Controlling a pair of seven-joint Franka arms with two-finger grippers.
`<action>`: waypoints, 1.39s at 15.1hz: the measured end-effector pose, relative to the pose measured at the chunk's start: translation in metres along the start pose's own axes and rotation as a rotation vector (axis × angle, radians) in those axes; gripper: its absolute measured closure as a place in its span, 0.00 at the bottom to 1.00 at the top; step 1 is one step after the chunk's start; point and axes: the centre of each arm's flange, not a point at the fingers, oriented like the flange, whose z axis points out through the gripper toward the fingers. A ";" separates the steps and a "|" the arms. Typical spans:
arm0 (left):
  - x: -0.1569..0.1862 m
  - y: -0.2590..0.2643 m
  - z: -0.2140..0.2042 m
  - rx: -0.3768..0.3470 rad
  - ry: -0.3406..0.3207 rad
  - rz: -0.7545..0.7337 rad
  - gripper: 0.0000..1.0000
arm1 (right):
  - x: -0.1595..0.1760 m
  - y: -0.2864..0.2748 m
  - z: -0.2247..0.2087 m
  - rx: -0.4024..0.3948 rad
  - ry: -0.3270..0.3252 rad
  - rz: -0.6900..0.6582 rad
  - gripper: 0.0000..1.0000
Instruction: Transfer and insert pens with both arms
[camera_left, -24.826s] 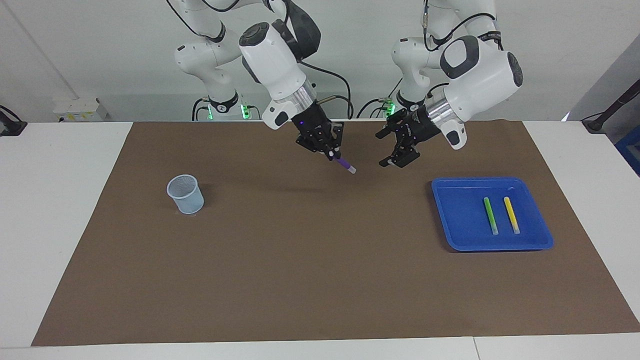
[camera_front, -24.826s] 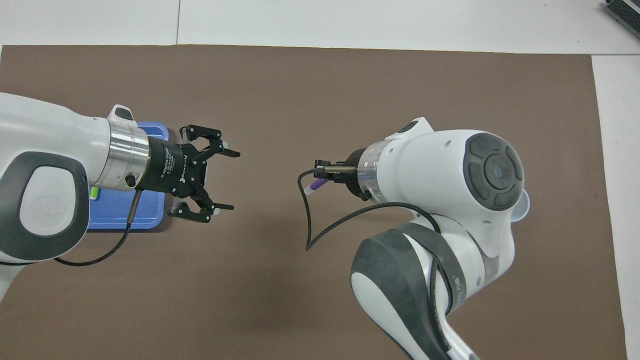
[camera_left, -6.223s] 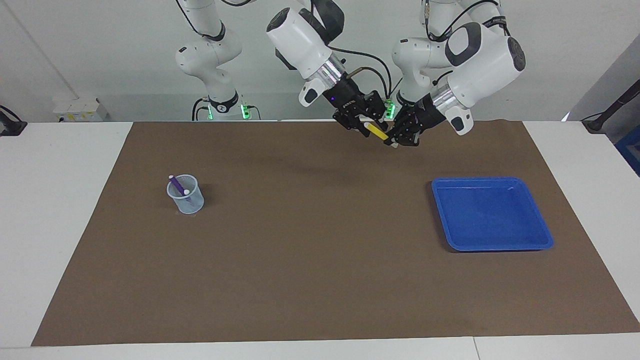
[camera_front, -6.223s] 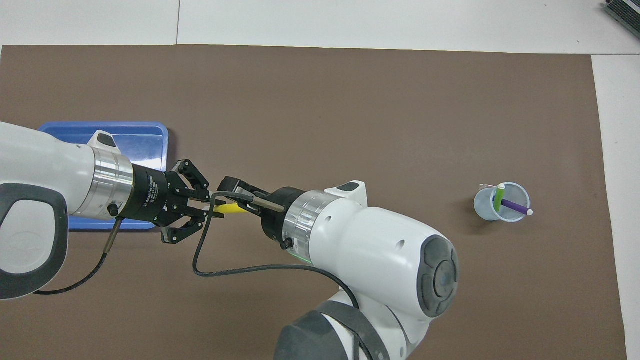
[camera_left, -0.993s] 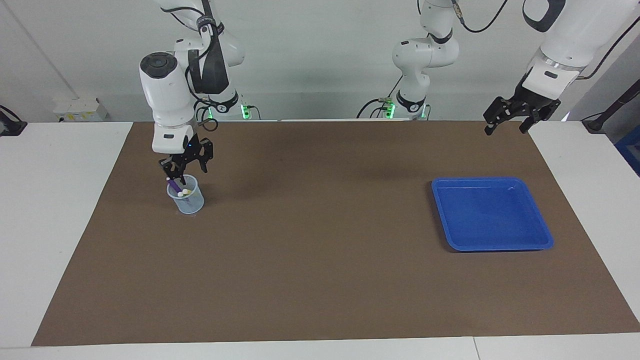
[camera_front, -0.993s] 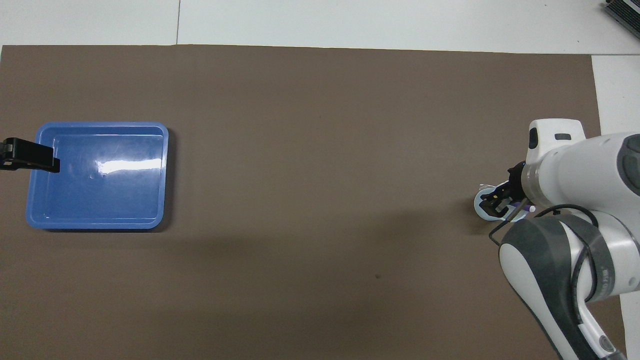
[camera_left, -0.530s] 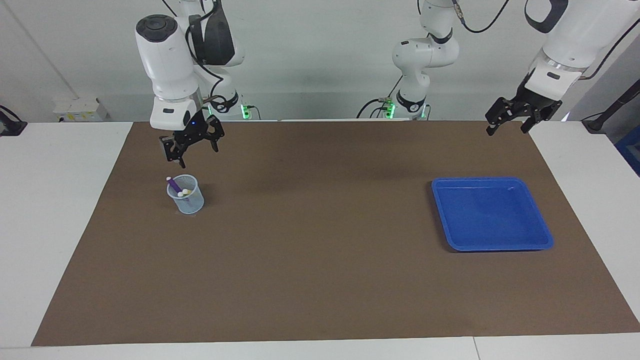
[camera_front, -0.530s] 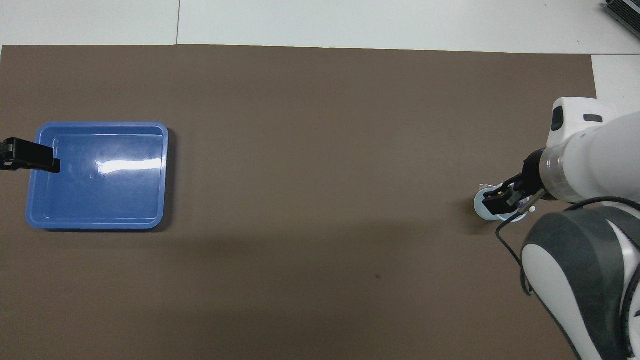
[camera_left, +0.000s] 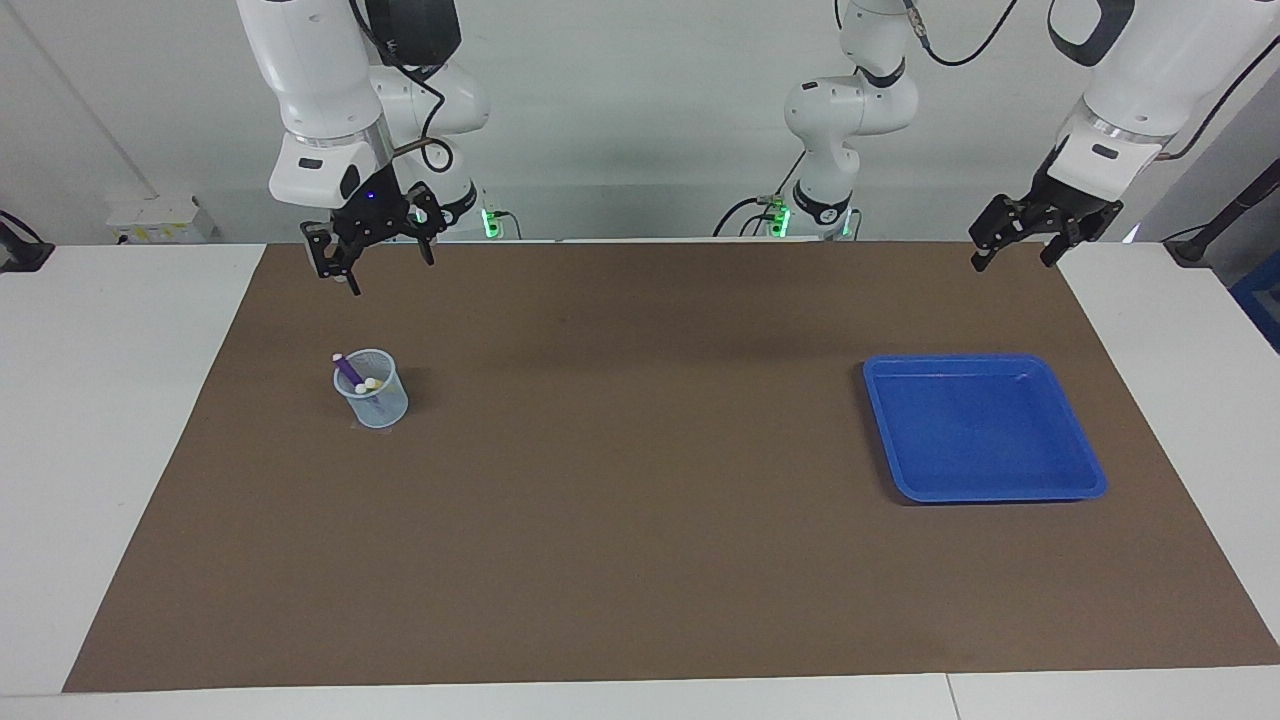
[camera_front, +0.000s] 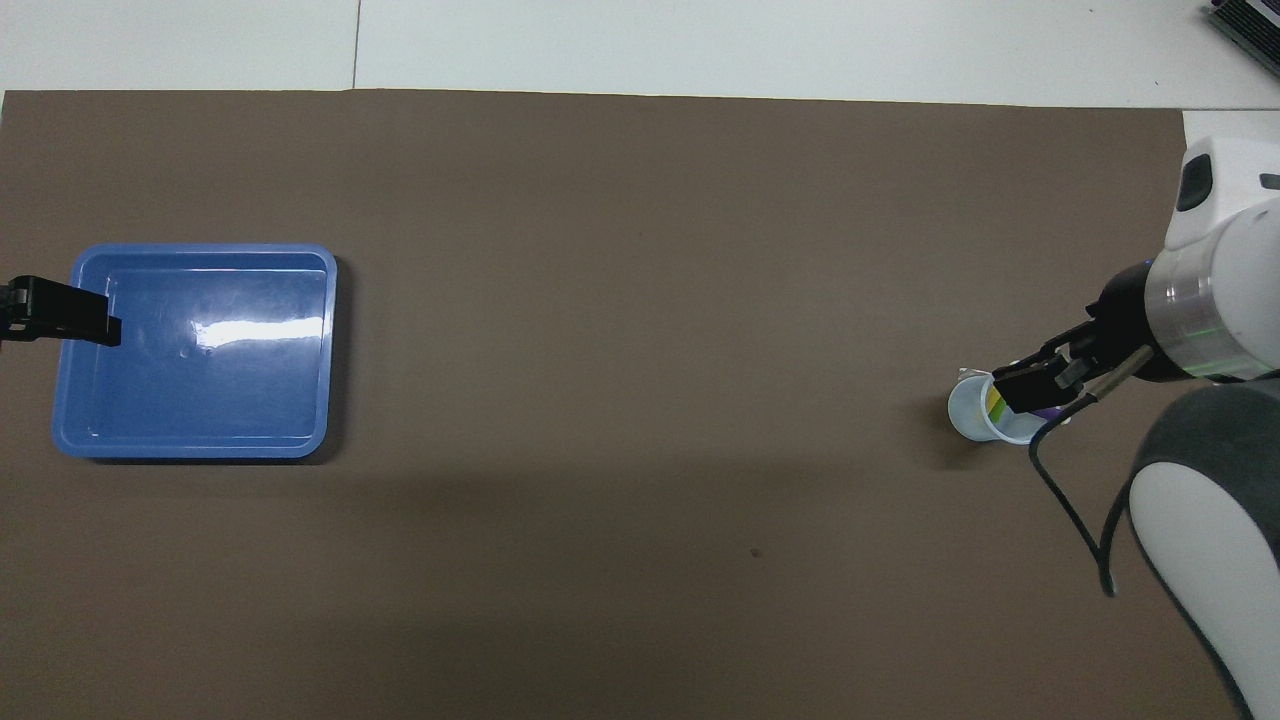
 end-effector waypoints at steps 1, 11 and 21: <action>0.000 0.000 0.000 0.000 0.000 0.000 0.00 | 0.001 0.003 -0.001 0.002 -0.002 0.004 0.00; 0.000 0.002 0.000 0.000 0.000 0.004 0.00 | 0.002 0.045 0.021 -0.011 0.035 0.139 0.00; 0.000 -0.001 0.000 0.000 0.000 -0.002 0.00 | -0.004 0.052 0.019 -0.004 0.025 0.320 0.00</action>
